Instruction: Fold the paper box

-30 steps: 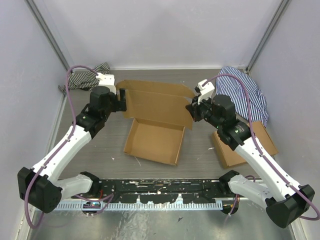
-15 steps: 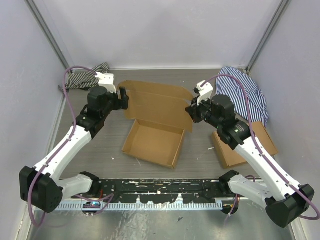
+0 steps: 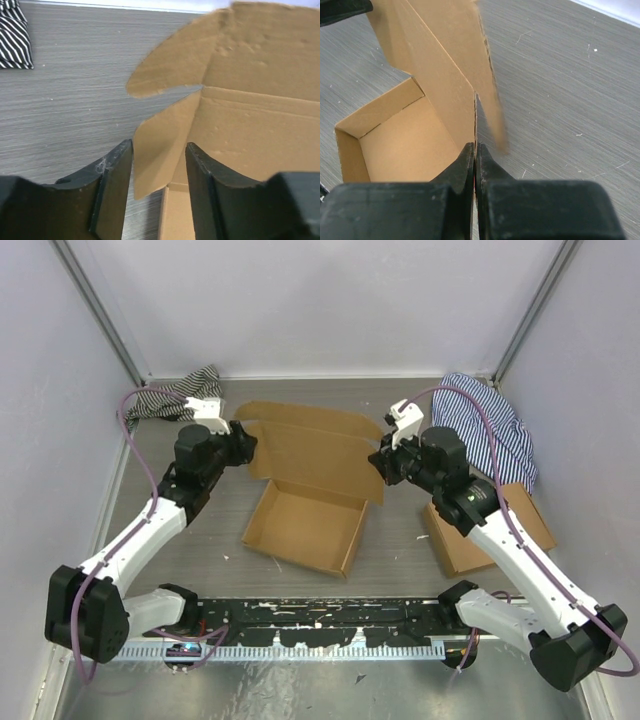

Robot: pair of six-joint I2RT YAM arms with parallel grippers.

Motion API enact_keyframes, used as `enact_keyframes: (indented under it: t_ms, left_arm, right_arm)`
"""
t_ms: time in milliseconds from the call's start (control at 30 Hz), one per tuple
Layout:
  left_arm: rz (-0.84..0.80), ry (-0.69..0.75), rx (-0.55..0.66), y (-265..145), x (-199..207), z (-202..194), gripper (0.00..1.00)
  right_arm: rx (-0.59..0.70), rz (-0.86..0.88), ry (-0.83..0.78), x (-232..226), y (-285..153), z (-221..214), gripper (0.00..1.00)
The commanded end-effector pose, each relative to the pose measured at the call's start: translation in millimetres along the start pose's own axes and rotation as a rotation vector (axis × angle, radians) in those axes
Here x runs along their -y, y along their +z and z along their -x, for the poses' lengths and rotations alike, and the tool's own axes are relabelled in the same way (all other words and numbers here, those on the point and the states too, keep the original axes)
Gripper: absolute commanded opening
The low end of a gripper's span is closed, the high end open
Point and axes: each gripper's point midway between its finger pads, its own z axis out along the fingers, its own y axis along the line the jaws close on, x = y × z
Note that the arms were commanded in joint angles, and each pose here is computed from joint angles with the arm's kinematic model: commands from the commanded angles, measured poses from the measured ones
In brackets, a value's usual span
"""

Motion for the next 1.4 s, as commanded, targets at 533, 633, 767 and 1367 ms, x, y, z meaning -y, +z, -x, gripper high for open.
enact_keyframes:
  t_ms: [533,633,767,1367]
  left_arm:
    - [-0.116,-0.057,0.044,-31,24,16,0.00]
    - [-0.092,-0.056,0.004,-27,20,9,0.00]
    - [-0.051,-0.076,-0.035,-29,15,3,0.00]
    - [0.019,-0.063,0.064,-68,3,8,0.53]
  right_arm:
    - [-0.012,-0.109,0.061,13,22,28,0.01]
    - [0.003,-0.102,0.053,12,20,30,0.01]
    - [-0.007,-0.129,0.046,17,20,28,0.01]
    - [-0.033,-0.101,0.061,13,34,25,0.03]
